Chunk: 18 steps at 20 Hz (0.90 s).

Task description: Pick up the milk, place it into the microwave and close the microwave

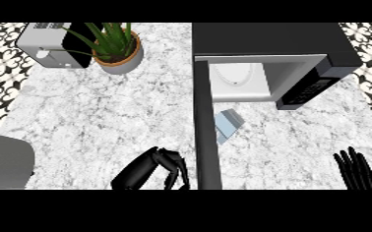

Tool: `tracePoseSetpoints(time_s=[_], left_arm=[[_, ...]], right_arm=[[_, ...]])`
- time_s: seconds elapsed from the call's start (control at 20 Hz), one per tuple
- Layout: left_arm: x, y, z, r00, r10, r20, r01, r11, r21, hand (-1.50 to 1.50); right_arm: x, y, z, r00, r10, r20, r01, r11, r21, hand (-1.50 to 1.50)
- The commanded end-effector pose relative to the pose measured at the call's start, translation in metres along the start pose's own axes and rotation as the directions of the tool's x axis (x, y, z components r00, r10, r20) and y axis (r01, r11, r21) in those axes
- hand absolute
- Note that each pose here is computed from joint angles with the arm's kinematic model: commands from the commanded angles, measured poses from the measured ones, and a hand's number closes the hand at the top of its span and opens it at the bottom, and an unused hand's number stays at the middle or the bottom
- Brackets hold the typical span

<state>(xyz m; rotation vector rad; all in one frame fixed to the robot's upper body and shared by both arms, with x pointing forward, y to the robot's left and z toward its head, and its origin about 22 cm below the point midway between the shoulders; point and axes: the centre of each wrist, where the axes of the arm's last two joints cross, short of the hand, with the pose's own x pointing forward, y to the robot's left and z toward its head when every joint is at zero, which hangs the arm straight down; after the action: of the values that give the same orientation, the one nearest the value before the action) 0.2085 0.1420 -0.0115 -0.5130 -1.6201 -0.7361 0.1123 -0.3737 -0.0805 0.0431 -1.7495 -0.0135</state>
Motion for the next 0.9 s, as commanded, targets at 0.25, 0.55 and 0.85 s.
tracePoseSetpoints(time_s=[0.25, 0.55, 0.85], left_arm=[[-0.020, -0.035, -0.056, 0.997, -0.066, 0.032, 0.067, 0.997, -0.043, 1.50], [-0.028, -0.088, -0.057, 0.999, -0.028, -0.031, 0.022, 0.988, -0.155, 1.50], [-0.015, -0.115, -0.068, 0.999, -0.031, -0.044, 0.025, 0.991, -0.131, 1.50]], right_arm=[[0.028, -0.039, 0.039, 0.997, -0.056, 0.047, 0.054, 0.998, 0.042, -1.50], [0.052, -0.036, 0.026, 0.986, -0.115, 0.124, 0.102, 0.989, 0.111, -1.50], [0.078, -0.032, 0.014, 0.973, -0.183, 0.141, 0.149, 0.964, 0.222, -1.50]])
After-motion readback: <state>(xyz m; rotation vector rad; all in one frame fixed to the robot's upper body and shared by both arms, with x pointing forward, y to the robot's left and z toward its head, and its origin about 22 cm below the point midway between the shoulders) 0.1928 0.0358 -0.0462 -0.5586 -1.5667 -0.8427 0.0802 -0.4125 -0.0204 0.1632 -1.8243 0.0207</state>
